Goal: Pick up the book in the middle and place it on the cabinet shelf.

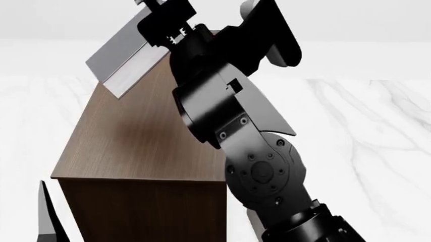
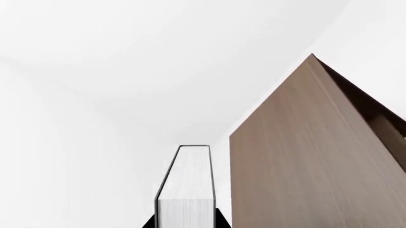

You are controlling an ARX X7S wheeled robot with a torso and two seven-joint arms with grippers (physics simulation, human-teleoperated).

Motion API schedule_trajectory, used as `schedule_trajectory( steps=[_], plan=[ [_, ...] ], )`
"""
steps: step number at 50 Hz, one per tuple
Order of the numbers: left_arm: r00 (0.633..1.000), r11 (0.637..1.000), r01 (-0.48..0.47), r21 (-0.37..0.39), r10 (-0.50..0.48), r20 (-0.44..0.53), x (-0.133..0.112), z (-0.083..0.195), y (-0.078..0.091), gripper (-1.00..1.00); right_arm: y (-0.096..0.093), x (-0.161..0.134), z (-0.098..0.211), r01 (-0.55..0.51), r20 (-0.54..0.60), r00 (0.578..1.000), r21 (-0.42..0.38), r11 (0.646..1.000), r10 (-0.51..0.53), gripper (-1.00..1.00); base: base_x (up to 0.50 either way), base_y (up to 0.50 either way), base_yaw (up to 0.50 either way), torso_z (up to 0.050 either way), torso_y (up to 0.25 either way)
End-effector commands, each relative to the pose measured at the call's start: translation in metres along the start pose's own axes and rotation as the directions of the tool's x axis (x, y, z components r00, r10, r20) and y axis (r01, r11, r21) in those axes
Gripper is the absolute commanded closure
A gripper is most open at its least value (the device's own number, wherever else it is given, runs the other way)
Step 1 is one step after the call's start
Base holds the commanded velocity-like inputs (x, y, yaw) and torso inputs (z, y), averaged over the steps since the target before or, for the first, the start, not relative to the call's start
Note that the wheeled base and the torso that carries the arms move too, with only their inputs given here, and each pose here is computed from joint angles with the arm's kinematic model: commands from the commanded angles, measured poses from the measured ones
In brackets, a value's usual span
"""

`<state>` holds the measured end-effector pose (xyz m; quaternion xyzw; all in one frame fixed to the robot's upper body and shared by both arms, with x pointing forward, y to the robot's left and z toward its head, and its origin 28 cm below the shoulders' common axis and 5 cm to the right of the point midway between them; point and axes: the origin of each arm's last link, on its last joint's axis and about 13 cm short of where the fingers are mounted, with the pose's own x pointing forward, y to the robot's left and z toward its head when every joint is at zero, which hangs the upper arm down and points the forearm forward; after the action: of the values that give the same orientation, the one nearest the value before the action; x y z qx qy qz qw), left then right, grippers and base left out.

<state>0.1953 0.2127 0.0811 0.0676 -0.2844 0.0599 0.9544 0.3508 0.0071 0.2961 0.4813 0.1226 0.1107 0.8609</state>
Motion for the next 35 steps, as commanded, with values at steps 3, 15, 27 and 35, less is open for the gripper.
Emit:
schedule_trajectory(
  steps=[3, 15, 27, 35],
  plan=[
    [1.0, 1.0, 0.008, 0.007, -0.008, 0.015, 0.001, 0.0, 0.0, -1.0, 0.002, 0.0, 0.0, -0.053, 0.033, 0.998, 0.001, 0.999, 0.053, 1.0, 0.0, 0.0, 0.0, 0.0, 0.003],
    [1.0, 1.0, 0.007, 0.009, -0.007, 0.015, 0.0, -0.002, 0.0, -1.0, -0.003, -0.003, -0.012, -0.04, 0.0, 0.999, -0.01, 0.999, 0.04, 1.0, 0.0, 0.0, 0.0, 0.001, 0.001],
    [1.0, 1.0, 0.004, 0.008, -0.004, 0.016, 0.001, -0.001, 0.0, -1.0, 0.003, -0.015, -0.018, -0.039, -0.04, 0.999, -0.084, 0.996, 0.036, 1.0, 0.0, 0.0, 0.0, 0.0, 0.002],
    [1.0, 1.0, 0.001, 0.007, -0.001, 0.014, 0.001, -0.001, 0.001, -1.0, -0.007, -0.012, -0.02, 0.009, -0.038, 0.999, -0.114, 0.993, -0.014, 1.0, 0.0, 0.0, 0.0, 0.0, 0.001]
  ],
)
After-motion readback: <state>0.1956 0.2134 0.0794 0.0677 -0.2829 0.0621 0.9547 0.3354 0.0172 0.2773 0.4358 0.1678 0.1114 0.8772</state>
